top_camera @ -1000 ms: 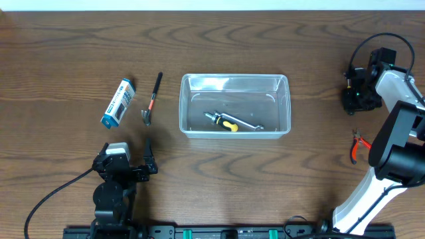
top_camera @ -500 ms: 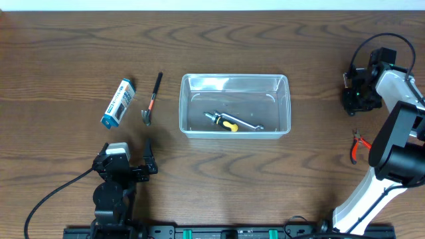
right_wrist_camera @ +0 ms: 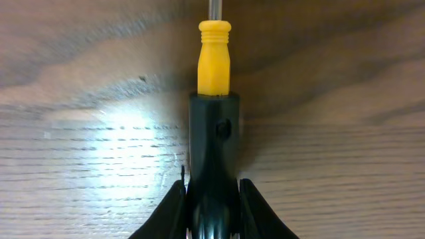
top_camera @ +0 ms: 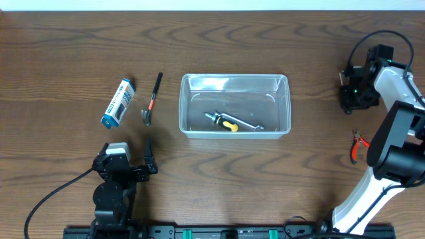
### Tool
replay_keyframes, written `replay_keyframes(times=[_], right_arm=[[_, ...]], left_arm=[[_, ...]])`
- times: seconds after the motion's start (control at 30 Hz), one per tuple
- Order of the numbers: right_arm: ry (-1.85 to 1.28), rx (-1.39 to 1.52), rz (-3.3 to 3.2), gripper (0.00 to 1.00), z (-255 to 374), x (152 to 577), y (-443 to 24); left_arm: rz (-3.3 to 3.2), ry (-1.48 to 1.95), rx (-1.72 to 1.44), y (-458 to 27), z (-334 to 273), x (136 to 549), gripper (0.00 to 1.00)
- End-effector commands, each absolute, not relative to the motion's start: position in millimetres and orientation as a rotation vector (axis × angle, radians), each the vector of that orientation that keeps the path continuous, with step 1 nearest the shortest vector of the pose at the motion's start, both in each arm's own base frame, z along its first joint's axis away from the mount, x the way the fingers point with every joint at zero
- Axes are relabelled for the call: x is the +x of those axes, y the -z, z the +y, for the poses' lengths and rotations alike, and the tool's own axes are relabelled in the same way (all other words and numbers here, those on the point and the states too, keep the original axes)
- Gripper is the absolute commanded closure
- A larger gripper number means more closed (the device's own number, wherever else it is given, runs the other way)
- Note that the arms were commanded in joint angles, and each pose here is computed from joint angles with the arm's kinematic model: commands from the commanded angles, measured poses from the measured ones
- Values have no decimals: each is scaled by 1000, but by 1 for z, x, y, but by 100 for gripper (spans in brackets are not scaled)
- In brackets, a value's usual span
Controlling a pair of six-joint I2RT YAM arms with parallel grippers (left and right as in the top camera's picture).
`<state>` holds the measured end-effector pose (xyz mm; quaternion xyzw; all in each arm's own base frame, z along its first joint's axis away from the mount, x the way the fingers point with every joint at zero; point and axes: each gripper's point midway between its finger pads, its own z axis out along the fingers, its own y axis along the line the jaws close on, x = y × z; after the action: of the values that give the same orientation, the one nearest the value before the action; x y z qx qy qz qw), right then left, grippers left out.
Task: Pack container
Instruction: 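Move the right gripper to the yellow-handled screwdriver and grasp it, then carry the yellow-handled screwdriver into the container and release it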
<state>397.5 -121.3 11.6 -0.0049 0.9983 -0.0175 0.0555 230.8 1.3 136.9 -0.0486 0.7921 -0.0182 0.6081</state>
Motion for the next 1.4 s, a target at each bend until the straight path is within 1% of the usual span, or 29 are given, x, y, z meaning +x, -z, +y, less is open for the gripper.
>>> replay_keyframes(times=[0.0, 0.23, 0.43, 0.67, 0.83, 0.93, 1.13, 1.37], right_arm=[[68, -18, 2926, 99, -118, 420, -53], [62, -39, 2819, 99, -113, 434, -100], [61, -141, 2707, 99, -83, 441, -145], [90, -386, 2533, 99, -28, 439, -209], [82, -605, 2410, 99, 28, 426, -244], [63, -757, 2358, 99, 64, 415, -252], [17, -1066, 2287, 99, 131, 390, -244], [-11, -1353, 2231, 99, 175, 365, -224]], left_arm=[[1856, 29, -108, -125, 2, 231, 2], [1856, 29, -108, -125, 2, 231, 2], [1856, 29, -108, -125, 2, 231, 2], [1856, 29, -107, -125, 2, 231, 2], [1856, 29, -108, -125, 2, 231, 2], [1856, 29, -108, -125, 2, 231, 2], [1856, 29, -108, -125, 2, 231, 2], [1856, 29, -108, -125, 2, 231, 2]])
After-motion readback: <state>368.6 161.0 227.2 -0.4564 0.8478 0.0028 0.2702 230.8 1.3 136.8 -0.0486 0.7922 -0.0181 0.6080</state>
